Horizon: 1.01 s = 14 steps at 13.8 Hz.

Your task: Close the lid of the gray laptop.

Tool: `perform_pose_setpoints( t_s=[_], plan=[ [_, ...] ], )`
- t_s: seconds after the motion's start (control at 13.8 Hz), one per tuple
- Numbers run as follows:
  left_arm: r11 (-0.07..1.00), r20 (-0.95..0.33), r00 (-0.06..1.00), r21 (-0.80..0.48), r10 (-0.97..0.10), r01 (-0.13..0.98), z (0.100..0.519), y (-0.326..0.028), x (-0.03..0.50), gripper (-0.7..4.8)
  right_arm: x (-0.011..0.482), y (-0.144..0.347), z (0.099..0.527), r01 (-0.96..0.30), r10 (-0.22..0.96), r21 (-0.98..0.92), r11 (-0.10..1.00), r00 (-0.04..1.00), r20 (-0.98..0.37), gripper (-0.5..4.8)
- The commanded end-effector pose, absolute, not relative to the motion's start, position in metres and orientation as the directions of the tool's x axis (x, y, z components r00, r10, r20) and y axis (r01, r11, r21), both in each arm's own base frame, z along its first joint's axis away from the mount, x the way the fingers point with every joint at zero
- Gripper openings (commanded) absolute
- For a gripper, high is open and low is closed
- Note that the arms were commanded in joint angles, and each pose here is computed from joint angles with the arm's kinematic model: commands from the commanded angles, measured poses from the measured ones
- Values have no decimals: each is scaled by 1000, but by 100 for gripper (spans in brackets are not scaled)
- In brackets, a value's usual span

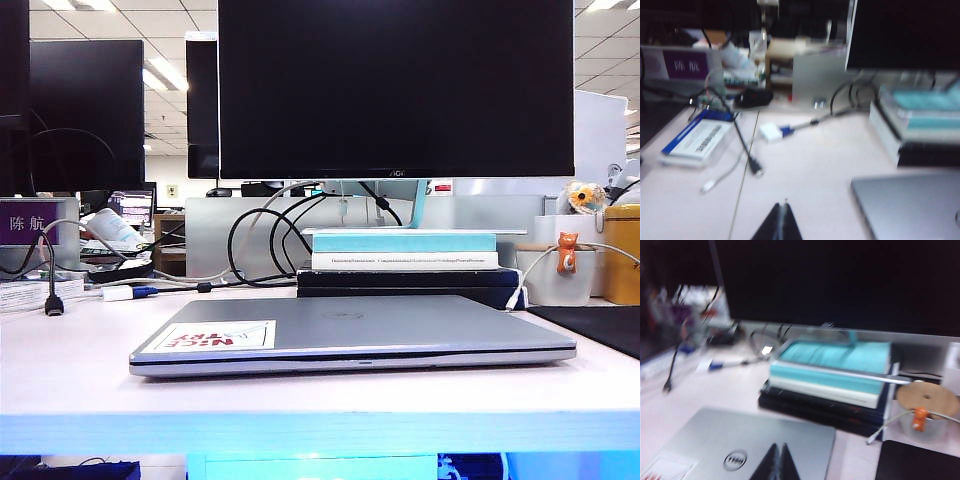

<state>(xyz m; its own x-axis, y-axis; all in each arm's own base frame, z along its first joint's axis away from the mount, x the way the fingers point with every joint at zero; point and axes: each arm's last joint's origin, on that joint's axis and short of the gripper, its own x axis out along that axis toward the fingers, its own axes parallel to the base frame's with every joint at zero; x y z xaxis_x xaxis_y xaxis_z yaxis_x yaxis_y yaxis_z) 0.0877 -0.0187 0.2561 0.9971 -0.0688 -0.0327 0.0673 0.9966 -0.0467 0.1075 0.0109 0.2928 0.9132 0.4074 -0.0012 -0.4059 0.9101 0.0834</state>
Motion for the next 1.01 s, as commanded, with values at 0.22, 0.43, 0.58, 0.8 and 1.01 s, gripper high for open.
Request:
perform_pose_setpoints(
  t_s=[0.22,0.43,0.58,0.8,1.01],
  plan=[
    [999,52,999,-49,-6,8,222,-17,89,-5,82,5,239,-246,202,177,953,950,237,-2],
    [999,69,998,-53,-6,10,214,-16,86,-5,90,6,200,-257,217,238,937,959,182,-2],
    [998,70,997,-51,-31,35,203,-17,85,-5,96,4,181,-207,172,245,947,972,157,-2],
    [1000,-1,1000,-5,0,0,184,-17,90,-5,96,8,168,-305,306,185,934,952,24,-2],
    [1000,38,999,-8,7,-7,179,-18,92,-6,96,6,164,-243,248,163,956,969,-12,-2]
  ],
)
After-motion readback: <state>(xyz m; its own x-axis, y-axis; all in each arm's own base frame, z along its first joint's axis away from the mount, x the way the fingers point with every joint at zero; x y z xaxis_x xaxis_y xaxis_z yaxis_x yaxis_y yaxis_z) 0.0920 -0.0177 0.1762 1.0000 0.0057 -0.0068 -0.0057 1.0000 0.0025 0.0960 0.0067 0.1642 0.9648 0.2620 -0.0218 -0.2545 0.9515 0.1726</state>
